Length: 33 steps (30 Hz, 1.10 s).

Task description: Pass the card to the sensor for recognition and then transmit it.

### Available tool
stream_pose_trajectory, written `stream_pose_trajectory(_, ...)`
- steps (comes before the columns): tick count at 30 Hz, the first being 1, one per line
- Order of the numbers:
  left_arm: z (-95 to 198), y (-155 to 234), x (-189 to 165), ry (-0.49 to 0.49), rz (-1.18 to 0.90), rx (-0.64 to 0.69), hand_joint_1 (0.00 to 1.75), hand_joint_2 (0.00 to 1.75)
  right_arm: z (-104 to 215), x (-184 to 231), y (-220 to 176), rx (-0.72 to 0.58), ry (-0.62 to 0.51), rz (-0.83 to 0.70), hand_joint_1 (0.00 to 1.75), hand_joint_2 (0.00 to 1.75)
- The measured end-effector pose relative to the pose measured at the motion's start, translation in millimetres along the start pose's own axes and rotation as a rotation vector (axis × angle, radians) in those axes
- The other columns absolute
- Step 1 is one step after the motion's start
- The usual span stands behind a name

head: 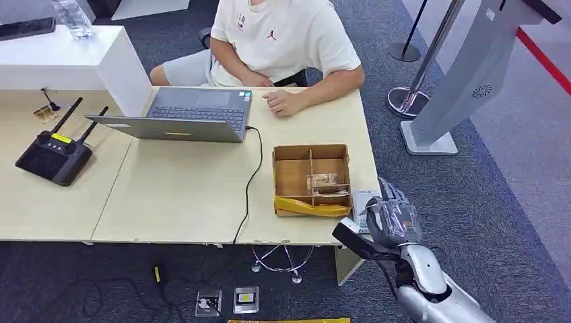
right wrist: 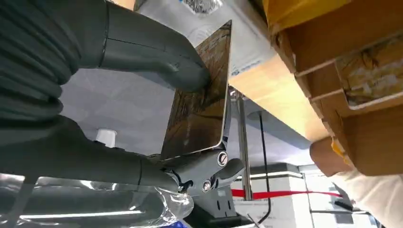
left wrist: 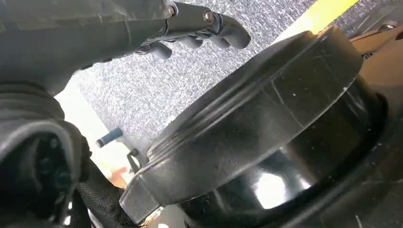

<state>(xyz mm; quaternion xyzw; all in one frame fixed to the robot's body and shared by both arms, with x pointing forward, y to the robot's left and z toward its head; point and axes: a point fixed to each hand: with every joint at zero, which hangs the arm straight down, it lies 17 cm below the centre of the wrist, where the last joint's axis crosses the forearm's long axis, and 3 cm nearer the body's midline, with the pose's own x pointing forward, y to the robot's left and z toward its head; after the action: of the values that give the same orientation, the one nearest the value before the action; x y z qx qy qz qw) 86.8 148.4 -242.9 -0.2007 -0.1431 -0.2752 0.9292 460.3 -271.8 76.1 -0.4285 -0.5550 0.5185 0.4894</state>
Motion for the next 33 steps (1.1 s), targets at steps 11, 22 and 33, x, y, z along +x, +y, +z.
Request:
stream_pose_trajectory(11,0.0,1.3,1.6,0.0,-0.002,0.002,0.0,0.0,2.5,6.1,18.7,0.04,-0.003,-0.01,1.75,1.75)
stream_pose_trajectory(22,0.0,0.9,0.7,0.003,0.003,0.001,0.0,0.0,0.8,11.0,30.4,0.057,-0.003,-0.038,1.75,1.75)
stream_pose_trajectory(33,0.0,0.8,0.4,0.004,0.002,0.001,0.0,0.0,-0.7,9.9,33.2,0.051,0.01,-0.053,1.75,1.75)
